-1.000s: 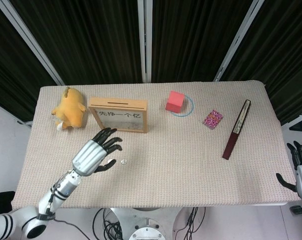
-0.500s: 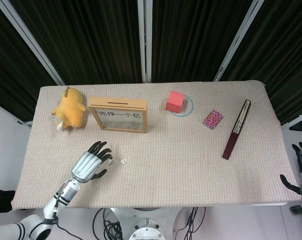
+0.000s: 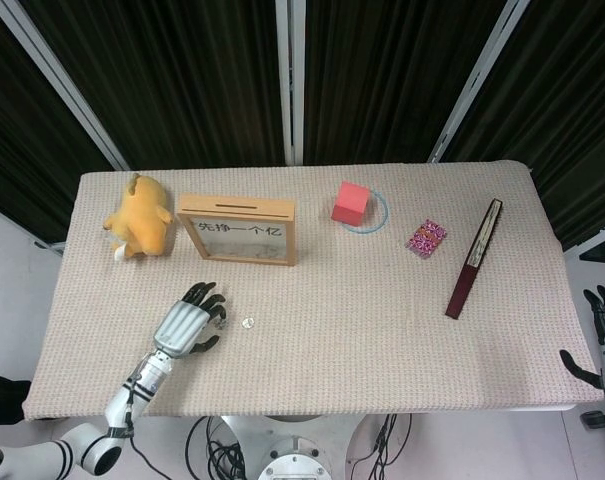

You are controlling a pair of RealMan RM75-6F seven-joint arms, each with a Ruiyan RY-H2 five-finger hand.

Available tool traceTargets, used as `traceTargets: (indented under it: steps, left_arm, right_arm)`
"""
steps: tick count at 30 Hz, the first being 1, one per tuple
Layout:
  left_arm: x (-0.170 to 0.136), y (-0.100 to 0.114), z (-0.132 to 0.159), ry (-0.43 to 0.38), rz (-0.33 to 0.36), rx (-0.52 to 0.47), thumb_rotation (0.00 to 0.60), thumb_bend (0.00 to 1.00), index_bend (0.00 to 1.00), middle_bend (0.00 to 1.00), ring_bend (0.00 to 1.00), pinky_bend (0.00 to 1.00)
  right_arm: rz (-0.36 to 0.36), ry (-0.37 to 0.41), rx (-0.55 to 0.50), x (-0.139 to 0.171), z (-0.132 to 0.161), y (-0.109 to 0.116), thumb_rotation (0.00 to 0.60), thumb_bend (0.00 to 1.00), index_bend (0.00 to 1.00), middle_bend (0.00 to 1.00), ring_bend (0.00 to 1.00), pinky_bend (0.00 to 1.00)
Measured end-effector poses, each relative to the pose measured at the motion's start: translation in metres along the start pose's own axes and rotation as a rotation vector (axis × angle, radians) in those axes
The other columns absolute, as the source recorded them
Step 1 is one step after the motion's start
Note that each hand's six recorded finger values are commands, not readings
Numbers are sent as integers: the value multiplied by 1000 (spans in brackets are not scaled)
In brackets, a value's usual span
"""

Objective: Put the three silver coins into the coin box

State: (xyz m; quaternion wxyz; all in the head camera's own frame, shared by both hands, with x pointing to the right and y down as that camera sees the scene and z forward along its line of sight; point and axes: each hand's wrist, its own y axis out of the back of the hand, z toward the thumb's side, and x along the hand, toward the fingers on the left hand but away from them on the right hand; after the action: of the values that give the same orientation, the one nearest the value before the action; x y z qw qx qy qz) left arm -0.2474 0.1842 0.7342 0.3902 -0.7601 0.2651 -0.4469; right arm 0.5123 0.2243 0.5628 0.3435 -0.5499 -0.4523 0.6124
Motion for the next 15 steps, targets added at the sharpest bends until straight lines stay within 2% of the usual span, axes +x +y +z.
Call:
traceTargets:
  steps: [15]
  left_arm:
    - [4,-4,-1,9,-5,-28,600,258,458,230,66,117]
  right_arm:
    - [11,-2,4,-1,-1,-4,600,176,0,0,0,0]
